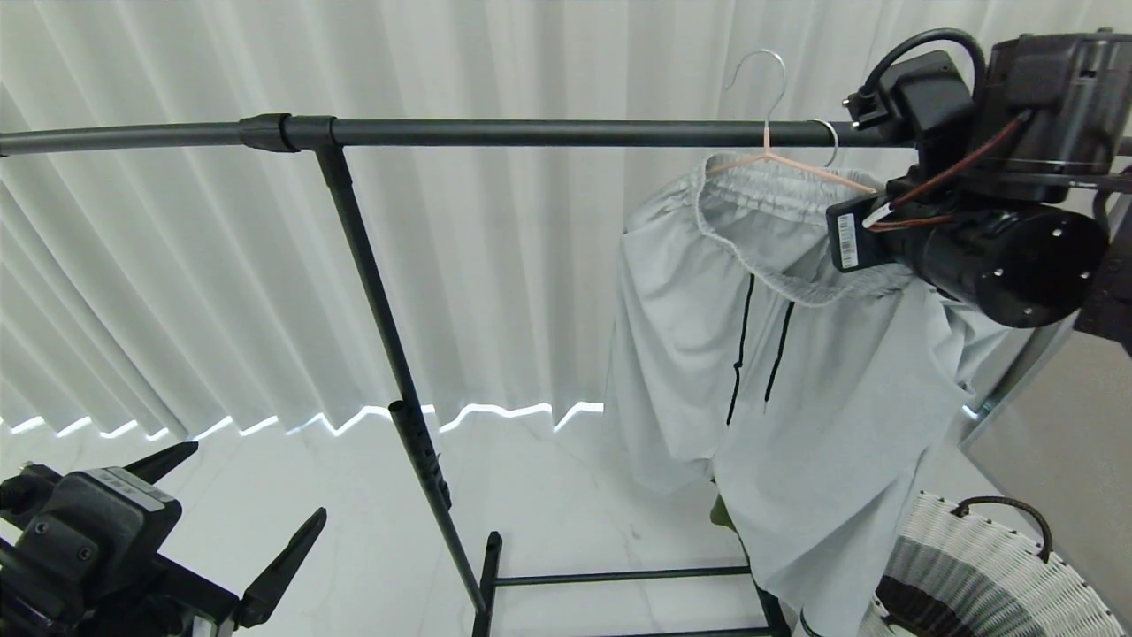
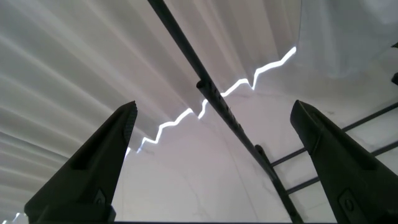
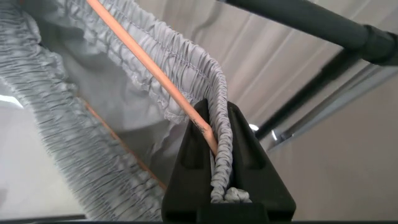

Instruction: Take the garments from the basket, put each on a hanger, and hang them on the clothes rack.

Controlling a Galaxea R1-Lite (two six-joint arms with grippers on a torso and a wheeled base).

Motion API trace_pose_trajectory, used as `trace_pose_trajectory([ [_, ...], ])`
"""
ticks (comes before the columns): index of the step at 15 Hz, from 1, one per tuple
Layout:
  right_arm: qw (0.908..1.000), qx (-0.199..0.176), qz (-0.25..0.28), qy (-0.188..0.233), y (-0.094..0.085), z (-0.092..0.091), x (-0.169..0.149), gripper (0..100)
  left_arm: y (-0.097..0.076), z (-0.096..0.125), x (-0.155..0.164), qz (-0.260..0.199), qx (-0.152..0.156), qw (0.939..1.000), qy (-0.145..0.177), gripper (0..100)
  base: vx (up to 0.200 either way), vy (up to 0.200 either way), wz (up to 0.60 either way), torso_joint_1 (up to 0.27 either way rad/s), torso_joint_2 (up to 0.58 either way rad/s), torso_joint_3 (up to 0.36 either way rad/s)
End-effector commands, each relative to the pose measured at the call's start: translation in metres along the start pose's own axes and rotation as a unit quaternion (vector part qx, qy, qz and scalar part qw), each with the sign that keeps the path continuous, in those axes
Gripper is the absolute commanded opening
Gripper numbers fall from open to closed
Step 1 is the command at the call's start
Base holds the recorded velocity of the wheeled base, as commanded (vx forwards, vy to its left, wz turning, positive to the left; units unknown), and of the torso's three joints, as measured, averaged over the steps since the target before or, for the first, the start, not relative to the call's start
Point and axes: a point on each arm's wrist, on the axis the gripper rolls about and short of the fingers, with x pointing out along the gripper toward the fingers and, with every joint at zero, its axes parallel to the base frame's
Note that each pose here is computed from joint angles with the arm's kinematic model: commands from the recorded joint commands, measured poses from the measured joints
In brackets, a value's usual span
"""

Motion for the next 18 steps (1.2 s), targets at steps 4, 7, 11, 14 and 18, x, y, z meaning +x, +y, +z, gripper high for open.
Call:
trace_pose_trajectory([
  [4, 0.9997, -0.014, 0.005, 0.021, 0.042, -0.014, 0.042, 0, -0.001, -0.002, -0.002, 0.0, 0.0, 1.0, 0.0, 100, 0.0, 0.0, 0.0, 0.0, 0.0, 0.0],
  [7, 0.9995, -0.017, 0.007, 0.025, 0.05, -0.019, 0.048, 0, 0.0, -0.002, -0.002, 0.0, 0.001, 1.0, -0.001, 100, 0.0, 0.0, 0.0, 0.0, 0.0, 0.0],
  [11, 0.9995, -0.015, 0.012, 0.027, 0.054, -0.02, 0.048, 0, -0.004, -0.002, -0.006, -0.014, 0.003, 0.9998, -0.01, 100, 0.0, 0.0, 0.0, 0.0, 0.0, 0.0],
  [14, 0.9993, -0.006, 0.028, 0.025, 0.064, -0.02, 0.04, 0, -0.004, -0.002, -0.005, -0.015, 0.002, 0.9998, -0.01, 100, 0.0, 0.0, 0.0, 0.0, 0.0, 0.0],
  [18, 0.9991, 0.0, 0.036, 0.021, 0.066, -0.016, 0.032, 100, -0.004, -0.002, -0.006, -0.014, 0.002, 0.9999, -0.01, 100, 0.0, 0.0, 0.0, 0.0, 0.0, 0.0],
])
